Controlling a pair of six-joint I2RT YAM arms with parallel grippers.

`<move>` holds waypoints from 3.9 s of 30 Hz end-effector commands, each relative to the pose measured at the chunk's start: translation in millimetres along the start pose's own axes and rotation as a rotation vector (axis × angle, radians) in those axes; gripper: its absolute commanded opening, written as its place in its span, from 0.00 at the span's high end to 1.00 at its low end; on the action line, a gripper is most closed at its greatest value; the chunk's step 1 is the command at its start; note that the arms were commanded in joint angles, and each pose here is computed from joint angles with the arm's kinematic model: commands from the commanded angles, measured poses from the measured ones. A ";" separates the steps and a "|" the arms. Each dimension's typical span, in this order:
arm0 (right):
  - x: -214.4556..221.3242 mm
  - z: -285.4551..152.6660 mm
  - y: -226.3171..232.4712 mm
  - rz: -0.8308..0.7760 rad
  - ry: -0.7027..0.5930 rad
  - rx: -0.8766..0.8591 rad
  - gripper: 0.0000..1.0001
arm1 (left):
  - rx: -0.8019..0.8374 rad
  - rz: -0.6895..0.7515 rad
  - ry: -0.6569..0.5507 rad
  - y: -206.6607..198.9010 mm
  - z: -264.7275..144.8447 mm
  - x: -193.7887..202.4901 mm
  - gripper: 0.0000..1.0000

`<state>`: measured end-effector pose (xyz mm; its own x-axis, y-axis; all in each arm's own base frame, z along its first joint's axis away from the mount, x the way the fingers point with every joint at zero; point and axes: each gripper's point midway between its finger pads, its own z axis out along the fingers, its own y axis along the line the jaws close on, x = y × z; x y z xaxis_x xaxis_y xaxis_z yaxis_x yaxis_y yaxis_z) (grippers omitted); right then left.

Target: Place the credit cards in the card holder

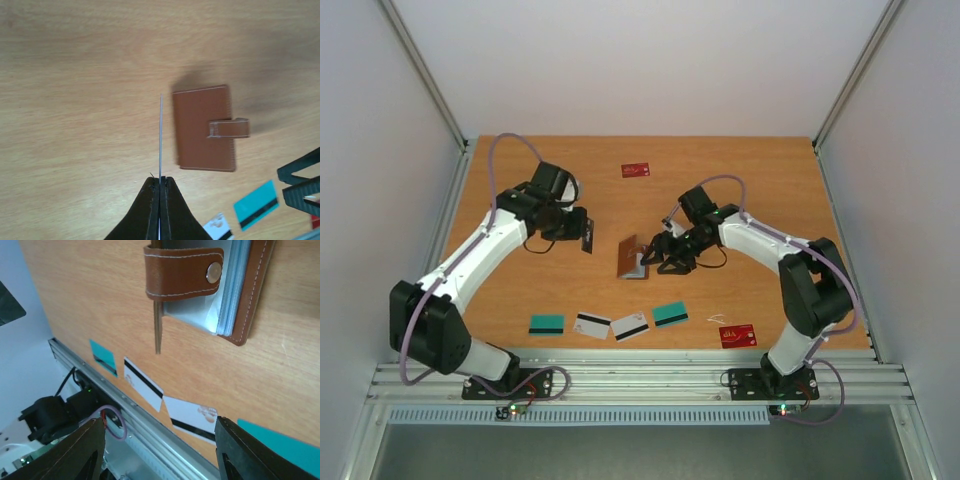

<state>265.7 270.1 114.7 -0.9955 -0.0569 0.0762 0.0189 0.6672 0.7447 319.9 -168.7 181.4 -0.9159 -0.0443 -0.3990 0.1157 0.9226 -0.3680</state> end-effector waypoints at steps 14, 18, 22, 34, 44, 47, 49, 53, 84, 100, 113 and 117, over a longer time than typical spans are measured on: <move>-51.2 43.6 15.7 -0.022 -0.041 0.011 0.41 | -0.014 0.016 0.226 14.7 96.1 14.5 1.00; -56.6 49.8 16.8 -0.019 -0.028 0.007 0.41 | 0.020 0.012 0.266 4.9 109.4 20.6 1.00; -59.6 51.0 19.8 -0.022 -0.025 -0.004 0.42 | 0.076 -0.002 0.309 -9.1 120.0 28.7 1.00; -54.6 41.5 28.6 -0.053 -0.025 -0.010 0.42 | 0.199 -0.019 0.381 -54.4 145.5 43.7 1.00; -65.5 50.3 22.5 -0.033 -0.013 0.022 0.43 | 0.391 -0.134 0.471 -82.4 145.7 69.4 1.00; -70.9 58.8 16.6 -0.016 0.003 0.035 0.44 | 0.355 -0.164 0.506 -71.5 143.9 84.4 1.00; -73.3 66.0 9.8 -0.001 0.019 0.043 0.44 | 0.315 -0.187 0.528 -61.9 139.0 93.0 1.00; -76.6 75.6 2.0 0.007 0.041 0.055 0.45 | 0.229 -0.191 0.539 -47.0 117.1 103.5 1.00; -74.0 79.1 9.5 -0.028 0.133 0.015 0.46 | 0.223 0.025 0.352 -46.1 97.0 58.4 1.00; -67.9 31.2 38.6 -0.079 0.067 -0.001 0.41 | 0.239 0.021 0.359 -42.0 129.2 59.2 1.00; -31.1 0.6 -12.5 0.164 -0.038 -0.029 0.36 | 0.315 -0.058 0.394 -43.4 138.5 63.2 1.00; -28.3 15.1 -22.4 0.259 -0.054 -0.101 0.36 | 0.342 -0.068 0.382 -50.6 127.9 55.8 1.00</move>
<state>286.1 256.1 87.5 -0.9771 0.0701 0.2009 0.1955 0.6683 0.7177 306.8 -262.0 60.2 -0.9921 0.1174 -0.0450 0.1196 0.7712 -0.6253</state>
